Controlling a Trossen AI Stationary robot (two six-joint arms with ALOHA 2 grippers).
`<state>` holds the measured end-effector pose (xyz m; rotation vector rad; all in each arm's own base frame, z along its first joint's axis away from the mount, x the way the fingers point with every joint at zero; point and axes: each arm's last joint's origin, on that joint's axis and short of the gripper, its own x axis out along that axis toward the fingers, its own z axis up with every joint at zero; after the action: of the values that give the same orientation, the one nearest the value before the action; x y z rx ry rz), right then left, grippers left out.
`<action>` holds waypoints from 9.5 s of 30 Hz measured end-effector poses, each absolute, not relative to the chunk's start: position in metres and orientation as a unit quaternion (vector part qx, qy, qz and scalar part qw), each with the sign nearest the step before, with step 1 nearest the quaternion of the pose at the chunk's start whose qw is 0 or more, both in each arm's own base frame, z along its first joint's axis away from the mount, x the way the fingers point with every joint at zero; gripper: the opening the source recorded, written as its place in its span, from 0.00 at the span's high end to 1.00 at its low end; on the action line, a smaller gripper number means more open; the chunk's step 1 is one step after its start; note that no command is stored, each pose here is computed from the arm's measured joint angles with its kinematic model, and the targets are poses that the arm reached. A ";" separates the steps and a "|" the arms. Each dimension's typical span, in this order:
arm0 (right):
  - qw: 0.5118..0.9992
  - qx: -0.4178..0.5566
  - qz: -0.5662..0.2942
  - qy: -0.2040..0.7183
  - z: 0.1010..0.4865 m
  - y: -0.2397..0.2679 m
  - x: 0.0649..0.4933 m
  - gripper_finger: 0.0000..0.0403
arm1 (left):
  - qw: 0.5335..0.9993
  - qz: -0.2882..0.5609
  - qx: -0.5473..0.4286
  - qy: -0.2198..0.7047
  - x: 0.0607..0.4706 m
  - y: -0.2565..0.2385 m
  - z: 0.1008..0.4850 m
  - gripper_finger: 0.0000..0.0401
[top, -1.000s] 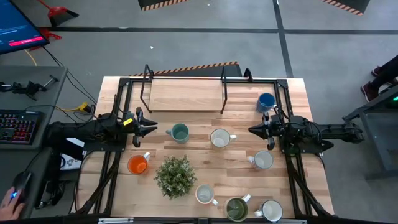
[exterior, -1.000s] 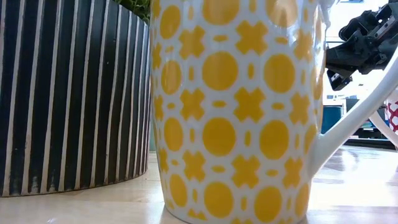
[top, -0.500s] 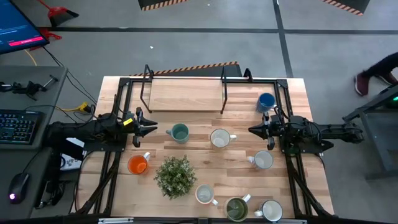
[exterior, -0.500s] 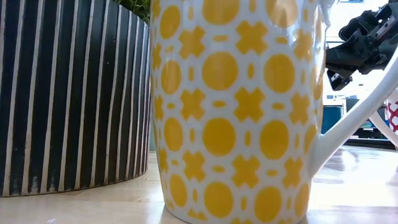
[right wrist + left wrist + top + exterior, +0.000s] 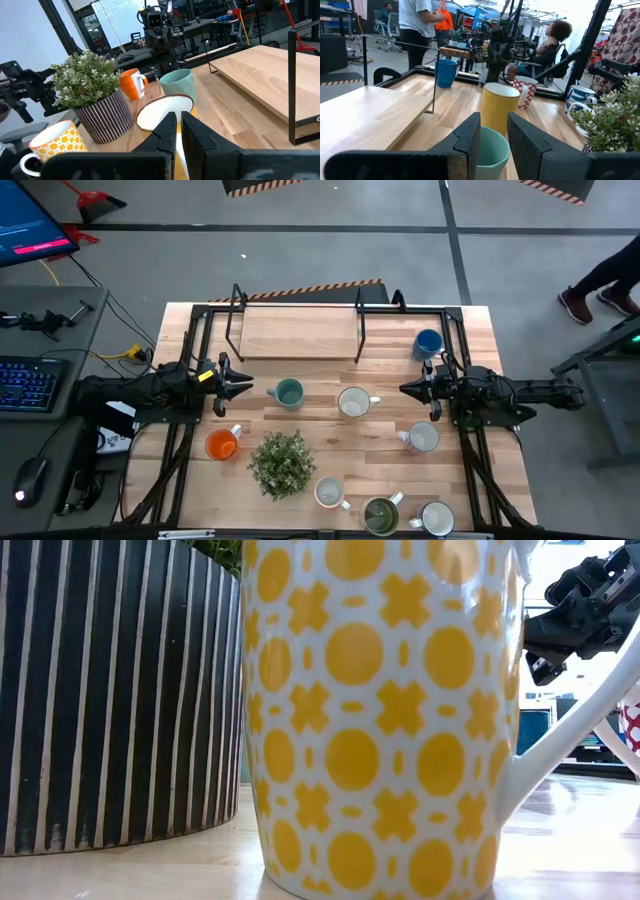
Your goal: Place coffee mugs
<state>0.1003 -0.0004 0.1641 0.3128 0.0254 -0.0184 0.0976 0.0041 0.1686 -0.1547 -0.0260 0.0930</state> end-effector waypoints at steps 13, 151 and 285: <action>0.988 0.156 -0.009 0.013 0.164 0.000 0.100 0.97 | 0.996 0.046 -0.077 -0.013 0.098 0.004 0.169 0.78; 0.984 0.113 -0.136 -0.023 0.168 -0.008 0.099 0.52 | 0.840 -0.055 -0.121 0.527 0.107 -0.015 0.275 0.78; 0.984 0.152 -0.094 0.023 0.161 -0.005 0.104 0.52 | 0.786 0.119 0.192 0.575 0.196 -0.014 0.331 0.99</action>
<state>0.1044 -0.0051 0.1607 0.3065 0.0461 -0.1895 0.1963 -0.0137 0.3313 0.4133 1.2404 0.2560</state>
